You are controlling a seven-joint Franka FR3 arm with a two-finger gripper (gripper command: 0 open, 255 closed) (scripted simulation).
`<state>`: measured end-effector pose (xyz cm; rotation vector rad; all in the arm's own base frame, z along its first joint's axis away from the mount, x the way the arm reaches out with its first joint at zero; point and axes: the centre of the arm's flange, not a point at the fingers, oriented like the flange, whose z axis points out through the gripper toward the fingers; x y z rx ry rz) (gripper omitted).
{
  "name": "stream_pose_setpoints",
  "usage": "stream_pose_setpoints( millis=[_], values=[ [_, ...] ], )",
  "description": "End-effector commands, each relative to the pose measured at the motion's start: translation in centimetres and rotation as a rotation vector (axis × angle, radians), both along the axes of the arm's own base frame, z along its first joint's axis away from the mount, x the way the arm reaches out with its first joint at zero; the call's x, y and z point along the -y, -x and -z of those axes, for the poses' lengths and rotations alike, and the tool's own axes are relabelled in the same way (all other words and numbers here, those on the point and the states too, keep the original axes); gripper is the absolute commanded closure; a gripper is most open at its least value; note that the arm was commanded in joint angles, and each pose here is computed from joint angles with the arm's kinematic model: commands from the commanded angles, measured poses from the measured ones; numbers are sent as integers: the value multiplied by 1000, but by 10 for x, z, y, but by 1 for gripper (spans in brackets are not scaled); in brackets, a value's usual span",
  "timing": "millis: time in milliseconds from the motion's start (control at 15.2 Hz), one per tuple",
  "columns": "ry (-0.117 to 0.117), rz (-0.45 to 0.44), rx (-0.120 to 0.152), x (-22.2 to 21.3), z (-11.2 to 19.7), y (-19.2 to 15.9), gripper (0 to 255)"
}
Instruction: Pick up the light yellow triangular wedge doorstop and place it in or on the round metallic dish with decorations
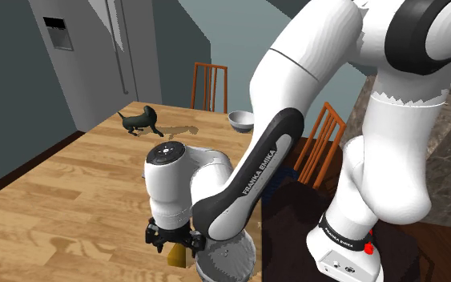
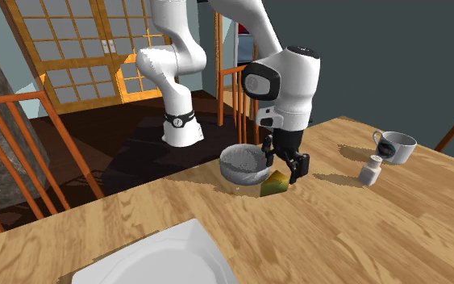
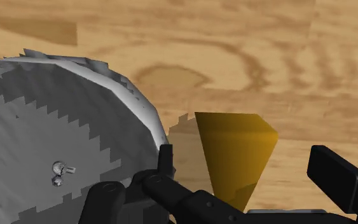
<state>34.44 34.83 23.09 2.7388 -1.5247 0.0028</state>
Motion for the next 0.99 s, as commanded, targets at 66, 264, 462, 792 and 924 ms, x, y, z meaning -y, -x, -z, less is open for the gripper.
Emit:
stream_pose_setpoints(
  millis=[66, 264, 462, 792, 924],
  values=[
    [-5, -5, 3, 1, 15, 0, 0],
    [-5, -5, 3, 1, 18, 0, 0],
    [-5, -5, 3, 1, 18, 0, 0],
    [-5, -5, 3, 1, 18, 0, 255],
    [-5, -5, 3, 1, 18, 0, 255]
  ],
)
